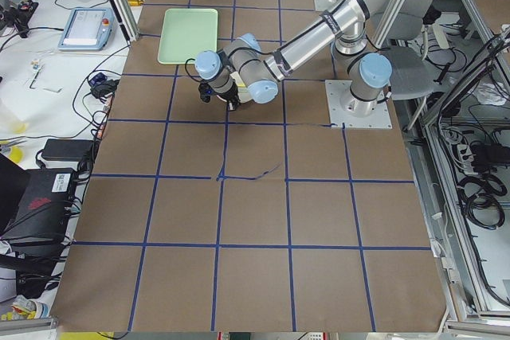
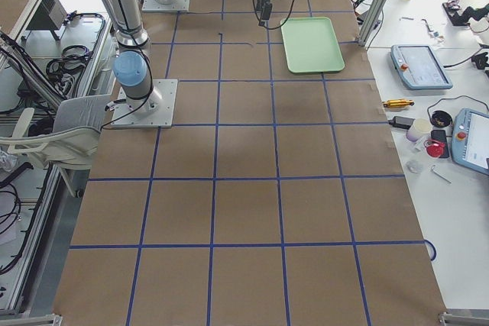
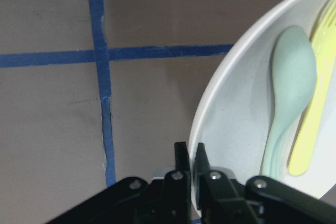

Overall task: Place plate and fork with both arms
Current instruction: 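Carry the bowl with the left gripper and lower it onto the green tray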

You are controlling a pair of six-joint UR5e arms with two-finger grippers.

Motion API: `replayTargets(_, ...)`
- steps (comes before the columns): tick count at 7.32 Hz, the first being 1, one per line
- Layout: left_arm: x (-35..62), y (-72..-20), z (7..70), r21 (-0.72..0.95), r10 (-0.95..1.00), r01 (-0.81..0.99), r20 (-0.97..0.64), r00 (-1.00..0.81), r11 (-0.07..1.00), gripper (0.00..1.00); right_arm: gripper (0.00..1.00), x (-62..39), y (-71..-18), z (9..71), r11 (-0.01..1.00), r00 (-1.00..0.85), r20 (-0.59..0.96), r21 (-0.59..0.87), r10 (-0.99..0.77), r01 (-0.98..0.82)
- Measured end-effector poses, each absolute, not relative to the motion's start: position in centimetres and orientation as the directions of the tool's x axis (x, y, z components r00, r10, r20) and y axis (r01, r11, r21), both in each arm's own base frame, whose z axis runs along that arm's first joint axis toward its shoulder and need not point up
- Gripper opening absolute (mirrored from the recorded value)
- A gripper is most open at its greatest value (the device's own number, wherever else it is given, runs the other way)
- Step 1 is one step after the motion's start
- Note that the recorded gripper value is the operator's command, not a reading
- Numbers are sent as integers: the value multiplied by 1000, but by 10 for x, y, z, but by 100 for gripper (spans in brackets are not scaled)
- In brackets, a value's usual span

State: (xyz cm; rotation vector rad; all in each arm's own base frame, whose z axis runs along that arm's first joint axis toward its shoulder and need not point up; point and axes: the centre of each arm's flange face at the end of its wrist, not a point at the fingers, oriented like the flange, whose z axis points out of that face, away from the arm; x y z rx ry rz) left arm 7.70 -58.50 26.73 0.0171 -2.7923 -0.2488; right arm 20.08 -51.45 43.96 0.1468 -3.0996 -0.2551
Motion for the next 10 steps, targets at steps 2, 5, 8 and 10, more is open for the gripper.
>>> replayTargets(2,16,-620,287,117,-20,27,385,-922,993,0,100,200,-515,440,982,-995,20,164,-96,-92)
replayTargets(5,-82,-689,279,96,-35,6,420,-907,995,0,100,199,-515,440,982,-995,26,165,-97,-91)
replayTargets(8,-145,-750,248,99,-73,-34,420,-905,994,0,100,199,-514,439,982,-995,28,167,-98,-92)
replayTargets(10,-170,-771,221,103,-64,-23,418,-906,994,0,100,200,-514,439,981,-995,26,168,-98,-92)
